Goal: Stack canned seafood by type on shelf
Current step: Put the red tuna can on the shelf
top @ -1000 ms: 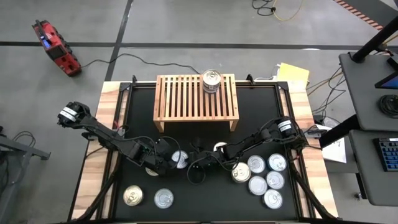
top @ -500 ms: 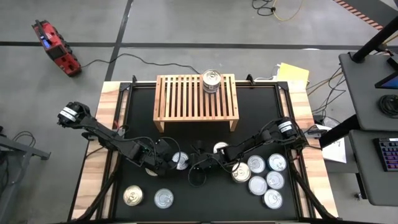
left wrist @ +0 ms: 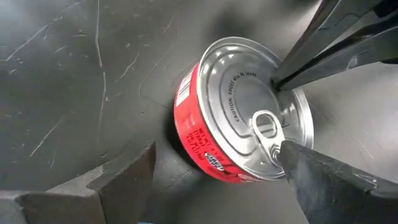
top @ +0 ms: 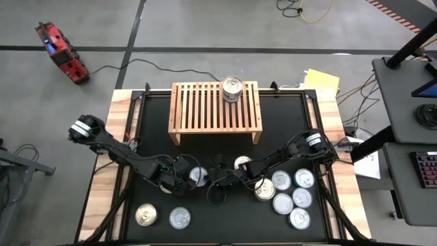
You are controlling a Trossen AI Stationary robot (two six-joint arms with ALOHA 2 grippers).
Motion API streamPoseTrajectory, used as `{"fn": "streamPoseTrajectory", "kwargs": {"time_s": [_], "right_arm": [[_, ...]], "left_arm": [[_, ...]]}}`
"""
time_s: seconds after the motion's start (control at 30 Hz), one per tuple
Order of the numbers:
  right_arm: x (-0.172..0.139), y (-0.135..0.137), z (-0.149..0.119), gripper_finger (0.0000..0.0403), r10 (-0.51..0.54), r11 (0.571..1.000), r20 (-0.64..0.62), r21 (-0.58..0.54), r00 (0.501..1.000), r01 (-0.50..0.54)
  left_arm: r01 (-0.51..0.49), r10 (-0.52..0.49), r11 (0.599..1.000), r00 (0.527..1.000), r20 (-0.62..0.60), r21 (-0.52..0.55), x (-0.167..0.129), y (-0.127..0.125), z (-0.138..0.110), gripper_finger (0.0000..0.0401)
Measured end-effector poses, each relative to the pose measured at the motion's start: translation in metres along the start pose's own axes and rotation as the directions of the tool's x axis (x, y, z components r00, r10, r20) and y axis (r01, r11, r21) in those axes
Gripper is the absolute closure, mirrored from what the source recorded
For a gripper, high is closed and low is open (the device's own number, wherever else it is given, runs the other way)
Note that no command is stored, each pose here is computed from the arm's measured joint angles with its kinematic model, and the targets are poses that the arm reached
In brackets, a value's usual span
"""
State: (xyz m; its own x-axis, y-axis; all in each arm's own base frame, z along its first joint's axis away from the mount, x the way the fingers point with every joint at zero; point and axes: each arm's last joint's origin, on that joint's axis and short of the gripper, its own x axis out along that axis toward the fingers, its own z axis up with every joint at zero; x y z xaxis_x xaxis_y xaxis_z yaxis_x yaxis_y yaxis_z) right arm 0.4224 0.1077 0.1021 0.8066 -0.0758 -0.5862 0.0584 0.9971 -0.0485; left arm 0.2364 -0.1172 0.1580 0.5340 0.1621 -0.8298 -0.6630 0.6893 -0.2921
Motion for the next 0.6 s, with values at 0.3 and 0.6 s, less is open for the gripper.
{"fn": "streamPoseTrajectory", "kwargs": {"time_s": [0.3, 0.6], "right_arm": [[-0.0008, 0.0010, -0.0018, 0.0390, -0.029, 0.999, 0.000, 0.019, 1.000, 0.029], [-0.0016, 0.0003, -0.0073, 0.0390, -0.048, 0.998, -0.008, 0.040, 0.999, 0.048]], "left_arm": [[0.057, -0.058, 0.998, 0.998, 0.037, 0.021, 0.0024, -0.0071, 0.0017, 0.0074], [0.066, -0.067, 0.998, 0.997, 0.050, 0.019, 0.0023, -0.0083, 0.0024, 0.0074]]}}
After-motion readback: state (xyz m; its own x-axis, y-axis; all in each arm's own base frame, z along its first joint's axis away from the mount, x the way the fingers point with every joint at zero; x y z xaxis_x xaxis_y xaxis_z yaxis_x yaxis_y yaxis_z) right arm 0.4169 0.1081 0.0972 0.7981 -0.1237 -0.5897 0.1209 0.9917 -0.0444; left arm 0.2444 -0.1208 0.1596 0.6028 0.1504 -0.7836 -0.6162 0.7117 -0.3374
